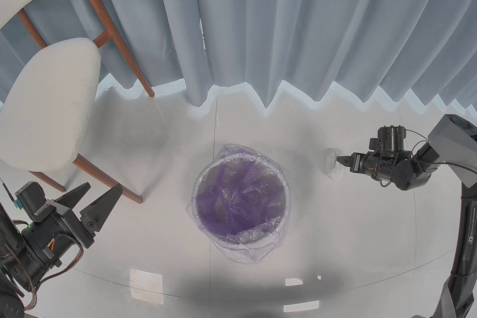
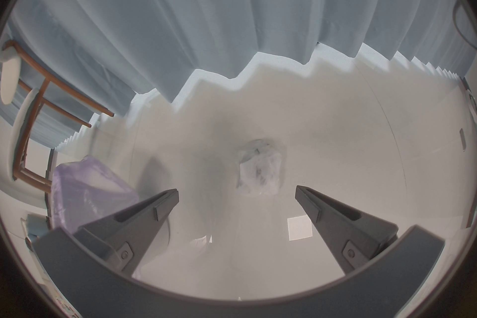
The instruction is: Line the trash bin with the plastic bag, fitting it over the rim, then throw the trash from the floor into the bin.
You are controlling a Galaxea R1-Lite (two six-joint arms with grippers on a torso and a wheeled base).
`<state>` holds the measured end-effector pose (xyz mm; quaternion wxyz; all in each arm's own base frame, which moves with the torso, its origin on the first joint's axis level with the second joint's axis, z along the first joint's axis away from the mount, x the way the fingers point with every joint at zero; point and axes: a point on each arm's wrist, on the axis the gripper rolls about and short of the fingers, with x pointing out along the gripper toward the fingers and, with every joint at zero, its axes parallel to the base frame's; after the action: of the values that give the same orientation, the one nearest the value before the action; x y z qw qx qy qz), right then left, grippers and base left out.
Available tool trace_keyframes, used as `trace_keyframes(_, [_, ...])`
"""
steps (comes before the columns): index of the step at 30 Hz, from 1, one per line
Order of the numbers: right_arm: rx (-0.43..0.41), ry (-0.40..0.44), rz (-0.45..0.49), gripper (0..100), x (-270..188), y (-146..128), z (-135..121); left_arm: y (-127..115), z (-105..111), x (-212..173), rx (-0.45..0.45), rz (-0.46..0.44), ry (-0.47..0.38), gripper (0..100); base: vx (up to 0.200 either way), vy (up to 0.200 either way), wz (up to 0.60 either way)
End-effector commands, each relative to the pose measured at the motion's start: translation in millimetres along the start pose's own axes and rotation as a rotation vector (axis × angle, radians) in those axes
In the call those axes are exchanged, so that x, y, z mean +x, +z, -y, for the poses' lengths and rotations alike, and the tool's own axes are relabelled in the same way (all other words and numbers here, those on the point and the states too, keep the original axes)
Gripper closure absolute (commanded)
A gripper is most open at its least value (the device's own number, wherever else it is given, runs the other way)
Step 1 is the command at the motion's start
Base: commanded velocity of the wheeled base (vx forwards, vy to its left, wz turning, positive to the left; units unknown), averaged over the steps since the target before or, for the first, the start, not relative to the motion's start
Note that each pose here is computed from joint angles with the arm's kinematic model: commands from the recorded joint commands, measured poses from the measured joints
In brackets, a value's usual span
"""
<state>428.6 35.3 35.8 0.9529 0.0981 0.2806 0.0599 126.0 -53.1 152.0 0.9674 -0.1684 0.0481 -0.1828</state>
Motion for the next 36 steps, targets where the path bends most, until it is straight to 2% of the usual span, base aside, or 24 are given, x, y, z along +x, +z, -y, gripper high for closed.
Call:
trace_keyframes(1, [0.011, -0.023, -0.087, 0, 54, -8, 10, 11, 1, -8, 0.056, 0.075, -0.007, 0, 0.0, 0.0, 0.0])
trace_keyframes(9, [0.011, -0.045, -0.093, 0, 95, -5, 15, 18, 3, -13, 0.061, 0.109, -0.031, 0, 0.0, 0.0, 0.0])
trace_keyframes(11, [0.014, -0.053, -0.126, 0, 111, -6, 17, 21, 4, -14, 0.069, 0.123, -0.037, 0, 0.0, 0.0, 0.0])
trace_keyframes(16, [0.016, -0.073, -0.136, 0, 132, -9, 22, 24, 5, -14, 0.076, 0.136, -0.041, 0, 0.0, 0.0, 0.0])
trace_keyframes(17, [0.021, -0.085, -0.189, 0, 137, -22, 25, 24, 5, -14, 0.078, 0.136, -0.04, 0, 0.0, 0.0, 0.0])
trace_keyframes(18, [0.021, -0.086, -0.195, 0, 138, -24, 26, 24, 5, -14, 0.078, 0.136, -0.04, 0, 0.0, 0.0, 0.0])
trace_keyframes(20, [0.033, -0.108, -0.295, 0, 145, -50, 32, 24, 5, -13, 0.078, 0.138, -0.041, 0, 0.0, 0.0, 0.0])
trace_keyframes(27, [0.047, -0.149, -0.473, 0, 160, -109, 47, 29, 7, -11, 0.1, 0.153, -0.042, 0, 0.0, 0.0, 0.0])
trace_keyframes(28, [0.052, -0.159, -0.524, 0, 165, -132, 52, 29, 6, -12, 0.103, 0.15, -0.036, 0, 0.0, 0.0, 0.0])
trace_keyframes(29, [0.052, -0.163, -0.547, 100, 167, -142, 54, 28, 6, -12, 0.104, 0.149, -0.034, 0, 0.0, 0.0, 0.0])
trace_keyframes(31, [0.059, -0.17, -0.588, 100, 161, -135, 52, 30, 6, -12, 0.106, 0.157, -0.037, 0, 0.0, 0.0, 0.0])
trace_keyframes(33, [0.084, -0.158, -0.612, 100, 132, -82, 38, 33, 7, -12, 0.107, 0.17, -0.039, 0, 0.0, 0.0, 0.0])
trace_keyframes(34, [0.093, -0.147, -0.626, 100, 122, -67, 34, 33, 7, -13, 0.107, 0.172, -0.04, 0, 0.0, 0.0, 0.0])
trace_keyframes(35, [0.131, -0.099, -0.72, 100, 82, -29, 21, 34, 8, -14, 0.108, 0.179, -0.042, 0, 0.0, 0.0, 0.0])
trace_keyframes(36, [0.154, -0.071, -0.826, 100, 46, -5, 12, 33, 8, -14, 0.108, 0.174, -0.043, 0, 0.0, 0.0, 0.0])
